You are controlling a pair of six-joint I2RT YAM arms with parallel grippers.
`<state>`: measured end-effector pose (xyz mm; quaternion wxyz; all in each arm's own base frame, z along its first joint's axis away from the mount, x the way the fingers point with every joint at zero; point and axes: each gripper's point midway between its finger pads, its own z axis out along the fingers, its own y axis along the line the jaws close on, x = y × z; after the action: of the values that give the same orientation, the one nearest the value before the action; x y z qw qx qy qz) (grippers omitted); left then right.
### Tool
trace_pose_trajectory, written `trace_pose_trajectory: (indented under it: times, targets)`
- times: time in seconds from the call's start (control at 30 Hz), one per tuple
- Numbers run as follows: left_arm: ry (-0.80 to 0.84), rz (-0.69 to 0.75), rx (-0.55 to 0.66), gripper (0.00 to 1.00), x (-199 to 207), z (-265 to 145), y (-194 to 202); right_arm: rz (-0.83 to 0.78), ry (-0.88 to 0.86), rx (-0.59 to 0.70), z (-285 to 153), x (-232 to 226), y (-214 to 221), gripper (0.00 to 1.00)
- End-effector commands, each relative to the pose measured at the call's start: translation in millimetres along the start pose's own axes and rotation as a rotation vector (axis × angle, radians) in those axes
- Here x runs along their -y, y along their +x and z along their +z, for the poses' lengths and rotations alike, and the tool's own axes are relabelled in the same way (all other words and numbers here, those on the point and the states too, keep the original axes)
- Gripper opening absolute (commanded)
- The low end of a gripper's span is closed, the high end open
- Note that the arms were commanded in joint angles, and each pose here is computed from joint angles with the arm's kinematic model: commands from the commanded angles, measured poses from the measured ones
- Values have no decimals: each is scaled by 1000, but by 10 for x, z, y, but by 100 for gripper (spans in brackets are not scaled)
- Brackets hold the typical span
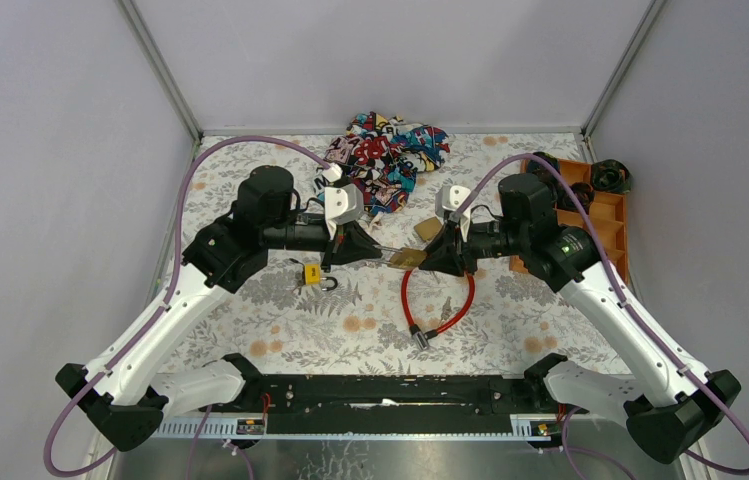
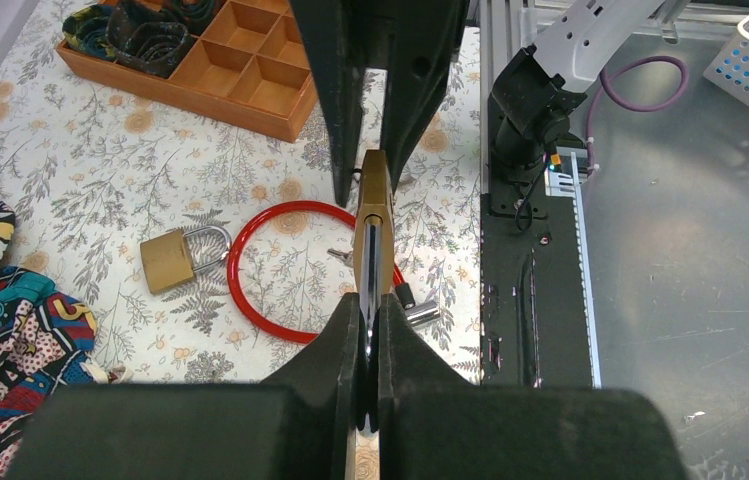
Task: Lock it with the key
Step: Lock the lock, then place the lock at the center of the board.
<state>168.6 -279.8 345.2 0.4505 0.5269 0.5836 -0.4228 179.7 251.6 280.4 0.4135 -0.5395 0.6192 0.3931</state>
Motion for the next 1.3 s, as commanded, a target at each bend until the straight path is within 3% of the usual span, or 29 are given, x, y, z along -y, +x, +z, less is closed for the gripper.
trace_pose_trajectory:
  times: [0.0, 0.1, 0.2, 0.37, 0.6, 0.73, 0.9, 0.97, 1.1, 1.17, 1.27]
  targets:
    - [13, 87, 112, 0, 50, -59, -393, -71, 17, 51, -46, 17, -234, 11]
    - [0, 90, 112, 0, 29, -64, -399, -76, 18, 56, -50, 8, -229, 0]
    - [-33, 93, 98, 0, -22, -93, -407, -64, 40, 31, -55, 25, -127, 0]
    - [-191, 170, 106, 0, -450, -425, -615, -11, 175, -132, -58, 233, 476, 0]
    - [-236, 237, 126, 0, -558, -715, -851, 31, 264, -149, -28, 320, 863, 0]
    - [-158, 306, 20, 0, -422, -711, -544, 43, 292, -164, -55, 359, 925, 0]
    - [-32, 537, -258, 0, -236, -779, 93, 29, 281, -217, -85, 393, 939, 0]
    - [-29, 574, -318, 0, -235, -814, 204, 30, 294, -250, -111, 435, 948, 0]
    - [-118, 444, -322, 0, -353, -787, 294, 35, 281, -205, -70, 431, 838, 0]
    - [-143, 219, -329, 0, -350, -711, 479, 115, 251, -170, 0, 385, 761, 0]
    - [-64, -161, -419, 0, -134, -561, 1109, 283, 179, -88, 246, 241, 631, 0]
